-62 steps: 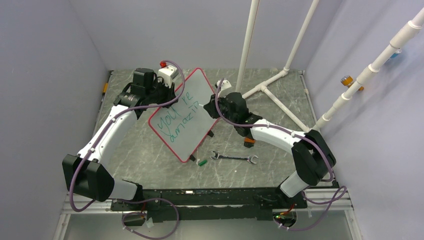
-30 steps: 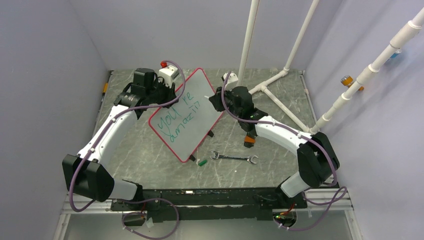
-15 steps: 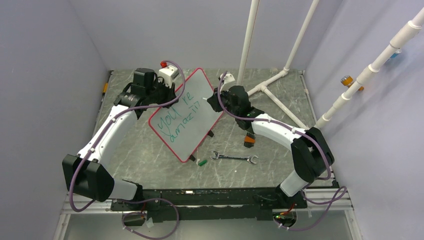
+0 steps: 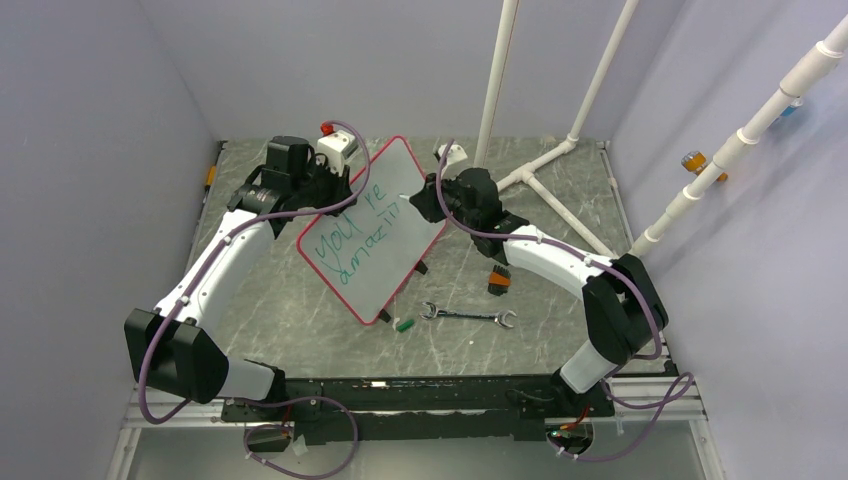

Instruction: Write a sentence on the whiteboard

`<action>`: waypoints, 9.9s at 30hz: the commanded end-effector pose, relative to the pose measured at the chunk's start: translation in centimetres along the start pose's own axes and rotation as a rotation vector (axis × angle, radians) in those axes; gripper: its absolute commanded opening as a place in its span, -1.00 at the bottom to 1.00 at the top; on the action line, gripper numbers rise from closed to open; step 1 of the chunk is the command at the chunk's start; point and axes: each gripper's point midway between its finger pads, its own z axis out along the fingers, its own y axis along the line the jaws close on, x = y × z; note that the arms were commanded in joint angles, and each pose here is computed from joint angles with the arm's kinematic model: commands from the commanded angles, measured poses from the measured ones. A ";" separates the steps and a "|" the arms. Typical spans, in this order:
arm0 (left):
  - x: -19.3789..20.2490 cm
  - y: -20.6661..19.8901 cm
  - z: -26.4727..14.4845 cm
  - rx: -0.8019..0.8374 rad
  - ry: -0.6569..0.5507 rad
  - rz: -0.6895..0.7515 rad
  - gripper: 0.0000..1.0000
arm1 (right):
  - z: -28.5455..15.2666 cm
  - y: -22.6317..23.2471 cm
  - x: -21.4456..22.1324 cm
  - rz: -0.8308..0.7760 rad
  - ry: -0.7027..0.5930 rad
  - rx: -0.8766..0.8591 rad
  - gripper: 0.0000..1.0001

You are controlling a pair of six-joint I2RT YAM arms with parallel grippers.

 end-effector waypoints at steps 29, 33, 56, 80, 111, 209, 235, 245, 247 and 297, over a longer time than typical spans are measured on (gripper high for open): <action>3.5 3.2 -0.4 -0.129 0.156 0.146 -1.00 | 0.2 -0.2 0.7 -0.019 0.010 0.021 -1.00; 3.5 3.2 -0.5 -0.129 0.155 0.146 -1.00 | 0.6 -0.3 0.0 -0.025 0.003 0.032 -1.00; 3.5 3.3 -0.6 -0.131 0.154 0.148 -1.00 | 1.3 0.4 -1.5 -0.025 -0.017 0.003 -1.00; 3.4 3.3 -0.6 -0.133 0.154 0.150 -1.00 | -0.6 -0.7 3.9 0.006 0.079 0.031 -1.00; 3.5 3.2 -0.6 -0.129 0.154 0.146 -1.00 | -5.2 2.4 -0.4 -0.003 -0.010 -0.035 -1.00; 2.9 3.0 -0.6 -0.132 0.141 0.093 -1.00 | -9.5 18.3 11.8 -0.219 0.105 -0.396 -1.00; 2.9 2.9 -0.6 -0.134 0.145 0.097 -1.00 | -5.1 16.5 12.6 -0.211 0.090 -0.222 -1.00; 3.1 2.9 -0.5 -0.132 0.150 0.095 -1.00 | -4.4 14.6 11.3 -0.231 0.061 -0.104 -1.00; 3.0 3.0 -0.5 -0.134 0.149 0.096 -1.00 | -4.5 14.4 10.8 -0.234 0.058 -0.087 -1.00; 2.9 3.0 -0.7 -0.138 0.144 0.102 -1.00 | -6.8 15.7 15.1 -0.195 0.160 -0.246 -1.00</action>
